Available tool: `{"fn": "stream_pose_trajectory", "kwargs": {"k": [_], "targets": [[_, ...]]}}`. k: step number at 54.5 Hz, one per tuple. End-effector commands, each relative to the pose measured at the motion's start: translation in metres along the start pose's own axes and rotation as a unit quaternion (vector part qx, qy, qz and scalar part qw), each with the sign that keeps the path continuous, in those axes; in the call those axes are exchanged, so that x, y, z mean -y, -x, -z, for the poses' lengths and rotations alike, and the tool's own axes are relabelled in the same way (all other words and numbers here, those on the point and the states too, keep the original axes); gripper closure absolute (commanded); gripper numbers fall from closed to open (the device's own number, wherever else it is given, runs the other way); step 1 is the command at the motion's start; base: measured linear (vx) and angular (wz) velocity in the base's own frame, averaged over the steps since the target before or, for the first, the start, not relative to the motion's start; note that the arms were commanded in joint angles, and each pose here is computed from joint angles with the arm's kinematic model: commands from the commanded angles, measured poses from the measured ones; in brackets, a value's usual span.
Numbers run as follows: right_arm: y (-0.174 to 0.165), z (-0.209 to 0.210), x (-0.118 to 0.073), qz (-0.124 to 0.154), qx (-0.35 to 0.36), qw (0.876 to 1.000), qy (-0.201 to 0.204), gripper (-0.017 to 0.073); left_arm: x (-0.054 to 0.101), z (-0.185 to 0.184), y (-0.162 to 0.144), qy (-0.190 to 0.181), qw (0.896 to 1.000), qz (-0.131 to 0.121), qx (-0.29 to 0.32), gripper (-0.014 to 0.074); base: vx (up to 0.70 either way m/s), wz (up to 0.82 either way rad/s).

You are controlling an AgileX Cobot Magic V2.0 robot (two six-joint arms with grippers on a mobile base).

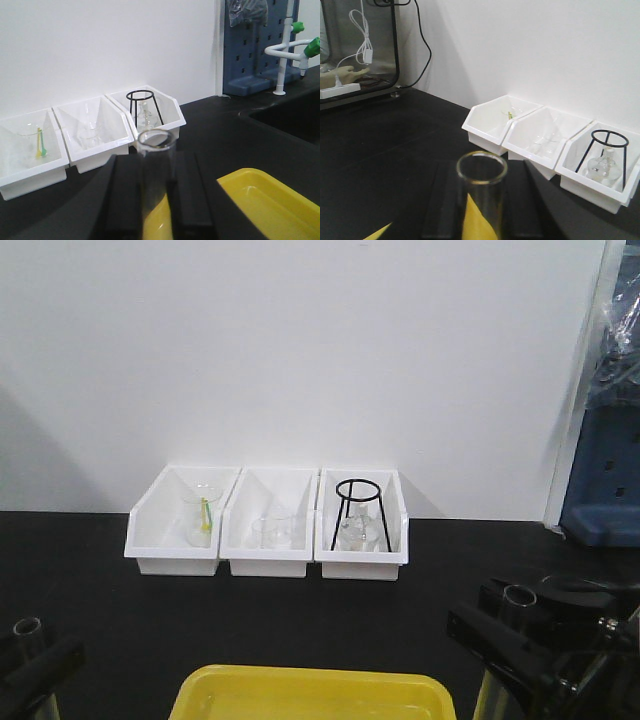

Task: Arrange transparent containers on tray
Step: 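Drive the base to the counter with the yellow tray, holding tubes, then lower the left gripper's tube into the yellow tray and release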

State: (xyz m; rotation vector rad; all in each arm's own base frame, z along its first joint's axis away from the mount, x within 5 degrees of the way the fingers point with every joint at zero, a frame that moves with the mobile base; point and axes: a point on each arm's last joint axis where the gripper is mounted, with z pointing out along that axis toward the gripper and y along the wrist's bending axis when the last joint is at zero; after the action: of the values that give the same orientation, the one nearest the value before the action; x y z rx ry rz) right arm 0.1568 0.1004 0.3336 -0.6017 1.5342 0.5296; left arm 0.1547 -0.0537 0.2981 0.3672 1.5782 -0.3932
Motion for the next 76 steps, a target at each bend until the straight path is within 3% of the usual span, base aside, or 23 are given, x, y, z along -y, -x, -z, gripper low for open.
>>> {"fn": "stream_pose_trajectory", "kwargs": {"k": [1, 49, 54, 56, 62, 66, 67, 72, 74, 76], "targets": [[0.015, 0.002, -0.002, -0.002, 0.031, 0.999, 0.014, 0.0571, 0.003, 0.000, 0.013, -0.017, 0.999, 0.015, 0.033, 0.0598, 0.17, -0.17], [0.015, 0.002, -0.002, -0.002, 0.031, 0.999, 0.014, 0.0571, 0.004, 0.000, 0.013, -0.018, 0.999, 0.016, 0.035, 0.0598, 0.04, -0.06], [0.015, 0.002, -0.002, -0.003, 0.031, 0.999, 0.014, 0.0571, 0.004, 0.000, 0.014, -0.022, 0.998, 0.041, 0.038, 0.0598, 0.00, 0.00], [0.015, 0.001, -0.003, -0.003, 0.031, 0.999, 0.015, 0.0571, 0.004, 0.000, 0.016, -0.020, 0.997, 0.065, 0.039, 0.0597, 0.00, 0.00], [0.014, 0.001, -0.002, -0.007, 0.030, 0.999, 0.013, 0.0571, -0.005, -0.008, 0.012, 0.015, 0.985, 0.171, 0.002, 0.0594, 0.00, 0.00], [0.014, 0.001, -0.002, -0.010, 0.029, 0.999, 0.011, 0.0571, -0.010, -0.022, 0.008, 0.026, 0.978, 0.202, -0.036, 0.0594, 0.00, 0.00], [0.014, 0.001, -0.002, -0.010, 0.028, 0.999, 0.010, 0.0571, -0.010, -0.025, 0.007, 0.023, 0.979, 0.197, -0.045, 0.0594, 0.00, 0.00], [0.014, 0.001, -0.001, -0.010, 0.027, 1.000, 0.009, 0.0571, -0.010, -0.048, 0.002, -0.008, 0.970, 0.223, -0.100, 0.0594, 0.00, 0.00], [0.014, 0.001, -0.001, -0.010, 0.026, 1.000, 0.006, 0.0571, -0.011, -0.059, -0.002, -0.022, 0.964, 0.233, -0.129, 0.0594, 0.00, 0.00], [0.013, 0.001, 0.000, -0.010, 0.024, 1.000, 0.001, 0.0571, -0.012, -0.073, -0.012, -0.034, 0.949, 0.256, -0.178, 0.0594, 0.00, 0.00]]}}
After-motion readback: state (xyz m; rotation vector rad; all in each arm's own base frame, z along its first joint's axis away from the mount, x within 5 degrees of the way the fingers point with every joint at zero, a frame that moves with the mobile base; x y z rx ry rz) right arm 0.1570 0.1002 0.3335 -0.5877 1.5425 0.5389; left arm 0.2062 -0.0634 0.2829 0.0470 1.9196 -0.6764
